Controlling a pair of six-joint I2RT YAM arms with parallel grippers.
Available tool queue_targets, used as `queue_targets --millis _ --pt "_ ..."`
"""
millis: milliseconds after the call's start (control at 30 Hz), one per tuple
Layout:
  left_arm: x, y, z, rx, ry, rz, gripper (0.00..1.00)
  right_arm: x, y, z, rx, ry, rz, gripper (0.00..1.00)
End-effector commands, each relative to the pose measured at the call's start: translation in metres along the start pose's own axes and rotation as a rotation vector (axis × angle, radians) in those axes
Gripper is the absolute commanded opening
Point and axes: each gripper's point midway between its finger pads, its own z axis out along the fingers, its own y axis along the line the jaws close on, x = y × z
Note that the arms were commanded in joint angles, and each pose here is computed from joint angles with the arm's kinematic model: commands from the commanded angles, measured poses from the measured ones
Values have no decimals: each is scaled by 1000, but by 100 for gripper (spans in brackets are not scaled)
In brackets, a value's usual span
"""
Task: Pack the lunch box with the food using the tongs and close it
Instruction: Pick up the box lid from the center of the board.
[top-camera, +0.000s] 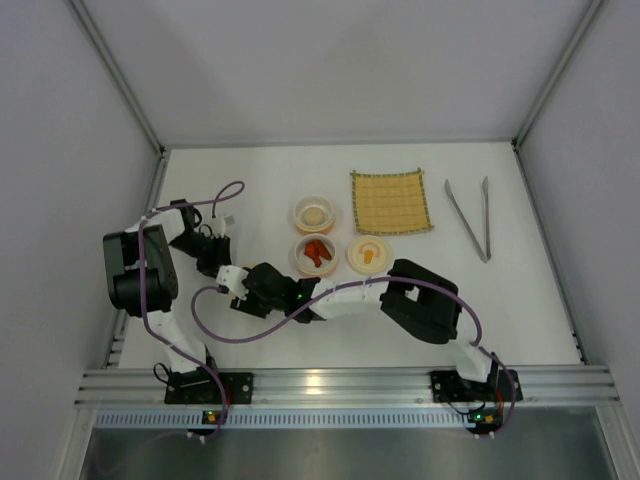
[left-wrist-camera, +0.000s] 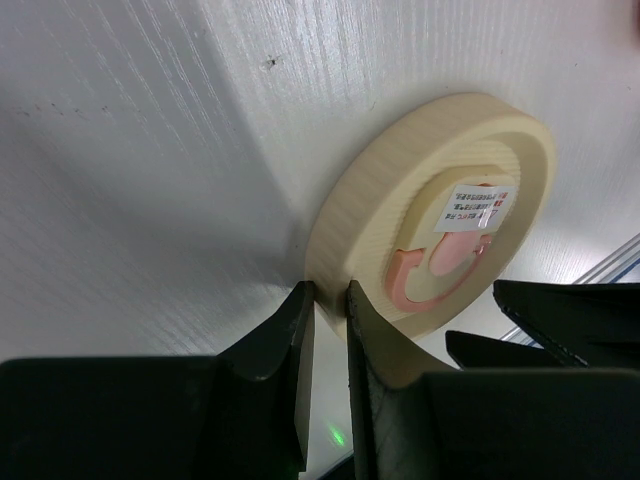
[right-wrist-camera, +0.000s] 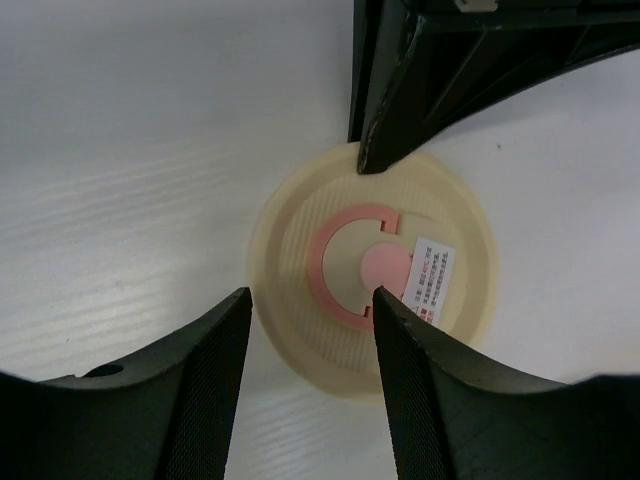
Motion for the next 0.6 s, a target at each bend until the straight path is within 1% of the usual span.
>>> queue_targets --millis 0,267,567 --pt "16 10 8 -26 75 7 0 -49 -3 7 21 -141 0 51" --pt "16 10 8 -24 75 11 0 -51 -8 16 55 -141 -5 51" --pt "18 10 9 -20 83 15 0 -28 -13 28 88 -88 -75 50"
